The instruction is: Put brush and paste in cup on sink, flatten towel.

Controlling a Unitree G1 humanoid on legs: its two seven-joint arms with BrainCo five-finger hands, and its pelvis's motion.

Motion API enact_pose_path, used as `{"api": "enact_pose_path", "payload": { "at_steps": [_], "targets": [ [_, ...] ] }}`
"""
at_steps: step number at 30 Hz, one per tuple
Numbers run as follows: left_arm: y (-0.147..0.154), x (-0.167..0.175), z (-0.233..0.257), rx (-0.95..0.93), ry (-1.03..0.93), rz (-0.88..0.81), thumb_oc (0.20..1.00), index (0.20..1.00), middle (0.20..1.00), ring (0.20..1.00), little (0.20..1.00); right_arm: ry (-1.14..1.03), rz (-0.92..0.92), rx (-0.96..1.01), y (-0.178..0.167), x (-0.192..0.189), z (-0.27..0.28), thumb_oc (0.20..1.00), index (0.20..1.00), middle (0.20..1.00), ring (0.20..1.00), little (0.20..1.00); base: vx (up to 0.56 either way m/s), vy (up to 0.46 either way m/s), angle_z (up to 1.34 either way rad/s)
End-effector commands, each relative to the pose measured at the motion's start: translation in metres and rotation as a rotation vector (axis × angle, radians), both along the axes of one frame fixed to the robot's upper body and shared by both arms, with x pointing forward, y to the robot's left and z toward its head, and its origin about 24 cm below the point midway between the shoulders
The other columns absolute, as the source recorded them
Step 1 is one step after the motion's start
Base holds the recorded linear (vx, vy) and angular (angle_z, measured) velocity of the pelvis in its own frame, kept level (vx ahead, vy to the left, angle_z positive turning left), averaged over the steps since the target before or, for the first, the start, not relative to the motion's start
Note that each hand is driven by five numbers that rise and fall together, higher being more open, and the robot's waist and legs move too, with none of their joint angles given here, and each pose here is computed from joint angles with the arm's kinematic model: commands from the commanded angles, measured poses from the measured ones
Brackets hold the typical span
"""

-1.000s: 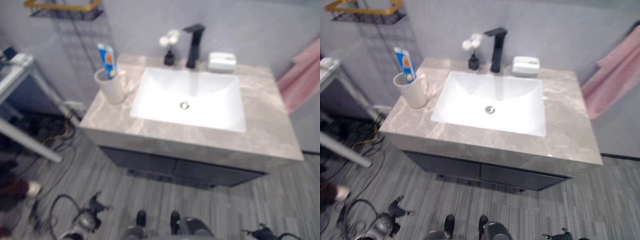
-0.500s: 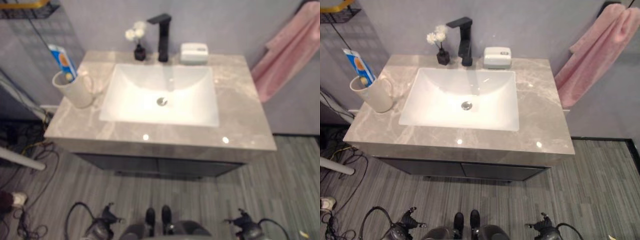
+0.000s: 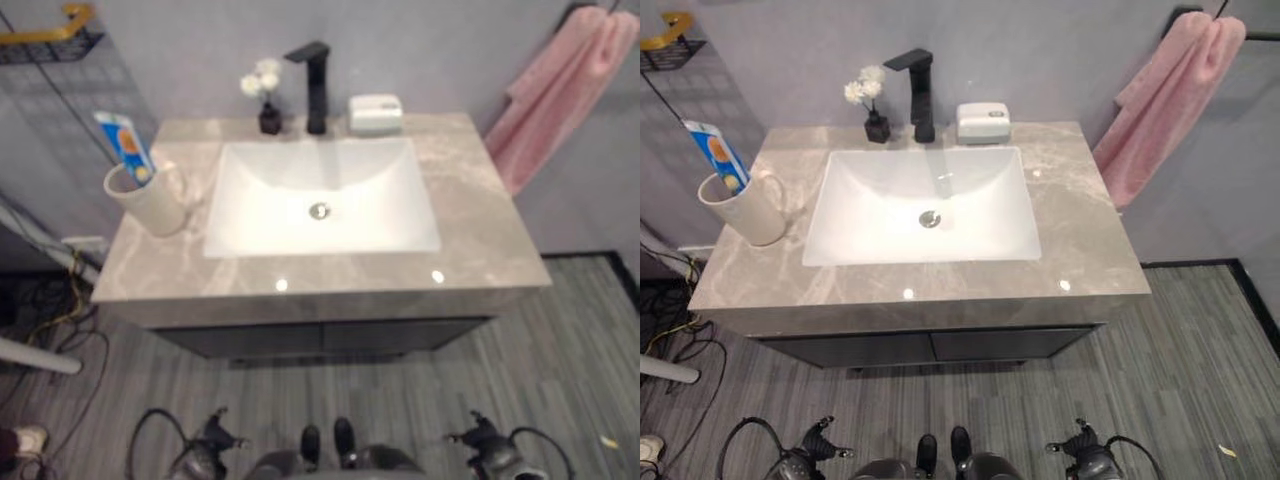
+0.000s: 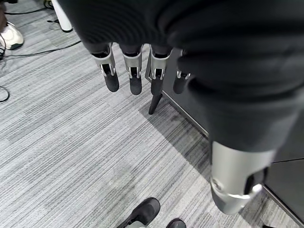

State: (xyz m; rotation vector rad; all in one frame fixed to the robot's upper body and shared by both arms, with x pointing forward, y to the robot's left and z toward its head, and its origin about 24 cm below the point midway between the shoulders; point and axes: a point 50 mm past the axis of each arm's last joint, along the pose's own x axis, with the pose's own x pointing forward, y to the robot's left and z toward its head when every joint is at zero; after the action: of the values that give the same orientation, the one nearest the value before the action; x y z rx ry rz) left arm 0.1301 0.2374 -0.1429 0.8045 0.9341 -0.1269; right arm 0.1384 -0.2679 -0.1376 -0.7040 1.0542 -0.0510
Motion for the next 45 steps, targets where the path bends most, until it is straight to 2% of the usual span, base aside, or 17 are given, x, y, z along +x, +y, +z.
{"api": "enact_pose_path", "payload": {
  "at_steps": [1, 11, 14, 17, 22, 28, 29, 34, 40, 45],
  "targets": [
    [0.006, 0.010, 0.007, 0.014, -0.043, -0.053, 1.000, 1.000, 1.000, 1.000, 1.000, 0.019, 0.096, -0.035, 0.003, 0.003, 0.000, 1.000, 1.000, 1.000, 1.000, 1.000, -0.04, 0.132, -0.24],
    [0.011, 0.033, 0.031, 0.011, -0.198, -0.163, 1.000, 1.000, 1.000, 1.000, 1.000, -0.011, 0.123, -0.066, -0.010, 0.006, 0.007, 1.000, 1.000, 1.000, 1.000, 1.000, -0.01, -0.059, 0.14],
    [0.017, 0.036, 0.036, 0.023, -0.215, -0.166, 1.000, 1.000, 1.000, 1.000, 1.000, -0.019, 0.105, -0.071, -0.013, 0.004, 0.008, 1.000, 1.000, 1.000, 1.000, 1.000, 0.04, -0.238, 0.38],
    [0.022, 0.026, 0.036, -0.013, -0.234, -0.081, 1.000, 1.000, 1.000, 1.000, 1.000, -0.007, 0.104, -0.084, -0.018, -0.005, 0.008, 1.000, 1.000, 1.000, 1.000, 1.000, 0.06, -0.239, 0.56],
    [0.016, 0.029, 0.046, -0.066, -0.304, -0.117, 1.000, 1.000, 1.000, 1.000, 1.000, -0.023, 0.095, -0.091, -0.021, -0.003, 0.009, 1.000, 1.000, 1.000, 1.000, 1.000, 0.01, -0.165, 0.28],
    [0.021, 0.029, 0.081, -0.171, -0.444, -0.144, 1.000, 1.000, 1.000, 1.000, 1.000, -0.060, 0.079, -0.075, -0.025, 0.002, 0.014, 1.000, 1.000, 1.000, 1.000, 1.000, -0.01, -0.078, 0.19],
    [0.029, 0.028, 0.107, -0.198, -0.522, -0.176, 1.000, 1.000, 1.000, 1.000, 1.000, -0.043, 0.066, -0.077, -0.029, 0.000, 0.014, 1.000, 1.000, 1.000, 1.000, 1.000, -0.04, -0.023, 0.12],
    [0.040, 0.020, 0.143, -0.241, -0.601, -0.209, 1.000, 1.000, 1.000, 1.000, 1.000, 0.004, 0.085, -0.097, -0.033, -0.002, 0.013, 1.000, 1.000, 1.000, 1.000, 1.000, -0.03, 0.017, 0.20],
    [0.043, 0.020, 0.178, -0.290, -0.715, -0.215, 1.000, 1.000, 1.000, 1.000, 1.000, 0.017, 0.080, -0.082, -0.029, 0.000, 0.012, 1.000, 1.000, 1.000, 1.000, 1.000, -0.01, 0.024, 0.21],
    [0.048, 0.028, 0.211, -0.293, -0.901, -0.169, 1.000, 1.000, 1.000, 1.000, 1.000, 0.004, 0.097, -0.063, -0.022, 0.004, 0.011, 1.000, 1.000, 1.000, 1.000, 1.000, 0.00, 0.009, 0.17]
  ]
}}
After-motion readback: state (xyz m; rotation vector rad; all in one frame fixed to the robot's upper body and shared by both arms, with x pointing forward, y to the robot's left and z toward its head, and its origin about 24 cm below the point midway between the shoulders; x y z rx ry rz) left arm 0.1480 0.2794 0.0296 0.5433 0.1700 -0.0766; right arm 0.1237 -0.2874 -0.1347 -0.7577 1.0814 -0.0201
